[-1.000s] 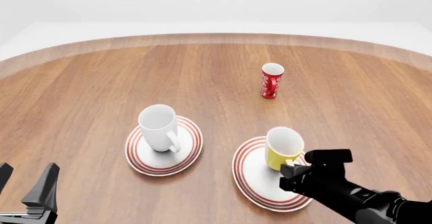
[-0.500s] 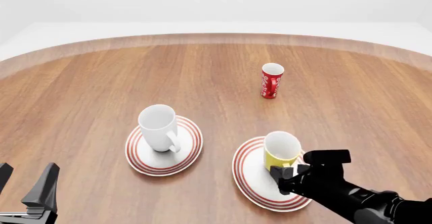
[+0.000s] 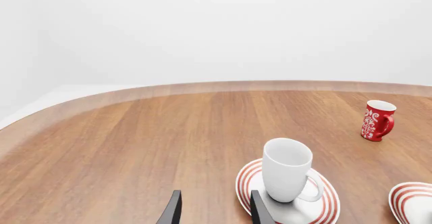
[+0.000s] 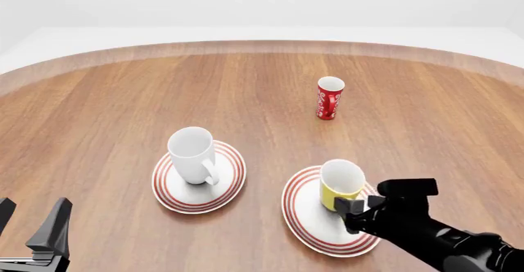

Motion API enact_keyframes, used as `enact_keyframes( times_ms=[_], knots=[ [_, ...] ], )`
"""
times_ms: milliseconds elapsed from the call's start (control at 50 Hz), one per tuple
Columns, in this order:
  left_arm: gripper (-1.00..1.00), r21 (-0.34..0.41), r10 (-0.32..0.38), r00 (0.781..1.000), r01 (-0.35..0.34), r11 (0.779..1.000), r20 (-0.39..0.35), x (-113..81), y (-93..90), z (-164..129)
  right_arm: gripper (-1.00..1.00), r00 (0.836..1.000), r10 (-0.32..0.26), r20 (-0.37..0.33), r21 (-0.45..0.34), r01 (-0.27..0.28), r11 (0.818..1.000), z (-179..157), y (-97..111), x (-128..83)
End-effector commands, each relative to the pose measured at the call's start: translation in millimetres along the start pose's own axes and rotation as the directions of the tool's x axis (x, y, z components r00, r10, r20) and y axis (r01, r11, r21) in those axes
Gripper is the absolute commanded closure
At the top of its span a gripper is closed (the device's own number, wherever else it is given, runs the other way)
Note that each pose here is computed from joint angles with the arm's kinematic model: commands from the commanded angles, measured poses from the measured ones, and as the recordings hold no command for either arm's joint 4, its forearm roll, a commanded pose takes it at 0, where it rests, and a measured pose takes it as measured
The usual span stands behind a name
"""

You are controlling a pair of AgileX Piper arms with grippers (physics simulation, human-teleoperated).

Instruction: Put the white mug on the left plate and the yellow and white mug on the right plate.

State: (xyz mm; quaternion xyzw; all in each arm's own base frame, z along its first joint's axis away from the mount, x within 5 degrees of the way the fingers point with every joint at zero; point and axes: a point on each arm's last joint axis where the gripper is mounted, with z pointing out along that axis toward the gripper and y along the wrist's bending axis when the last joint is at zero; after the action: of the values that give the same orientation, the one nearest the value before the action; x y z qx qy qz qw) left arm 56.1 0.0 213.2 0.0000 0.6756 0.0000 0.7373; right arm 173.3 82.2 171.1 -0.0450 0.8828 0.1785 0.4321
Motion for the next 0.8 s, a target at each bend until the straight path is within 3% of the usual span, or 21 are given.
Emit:
enact_keyframes(
  times_ms=[20, 200, 360, 540, 700, 720, 760, 800],
  knots=[
    [-1.0, 0.0, 0.0, 1.0, 0.0, 1.0, 0.0, 0.0, 0.0, 0, -1.0, 1.0, -0.007, 0.03, -0.004, 0.007, 1.0, -17, 2, -8],
    [-1.0, 0.0, 0.0, 1.0, 0.0, 1.0, 0.0, 0.0, 0.0, 0, -1.0, 0.997, -0.017, 0.073, -0.014, 0.018, 1.0, -37, 5, -20],
    [-1.0, 0.0, 0.0, 1.0, 0.0, 1.0, 0.0, 0.0, 0.0, 0, -1.0, 0.987, -0.037, 0.159, -0.014, 0.04, 0.999, -69, 7, -38],
    [-1.0, 0.0, 0.0, 1.0, 0.0, 1.0, 0.0, 0.0, 0.0, 0, -1.0, 0.958, -0.047, 0.282, -0.011, 0.053, 0.999, -115, 11, -61],
    [-1.0, 0.0, 0.0, 1.0, 0.0, 1.0, 0.0, 0.0, 0.0, 0, -1.0, 0.918, -0.048, 0.395, -0.002, 0.053, 0.999, -159, 15, -77],
    [-1.0, 0.0, 0.0, 1.0, 0.0, 1.0, 0.0, 0.0, 0.0, 0, -1.0, 0.902, -0.054, 0.428, 0.008, 0.056, 0.998, -170, 15, -78],
    [-1.0, 0.0, 0.0, 1.0, 0.0, 1.0, 0.0, 0.0, 0.0, 0, -1.0, 0.9, -0.035, 0.434, 0.005, 0.036, 0.999, -175, 14, -78],
    [-1.0, 0.0, 0.0, 1.0, 0.0, 1.0, 0.0, 0.0, 0.0, 0, -1.0, 0.887, -0.022, 0.46, 0.005, 0.022, 1.0, -185, 14, -76]
  ],
)
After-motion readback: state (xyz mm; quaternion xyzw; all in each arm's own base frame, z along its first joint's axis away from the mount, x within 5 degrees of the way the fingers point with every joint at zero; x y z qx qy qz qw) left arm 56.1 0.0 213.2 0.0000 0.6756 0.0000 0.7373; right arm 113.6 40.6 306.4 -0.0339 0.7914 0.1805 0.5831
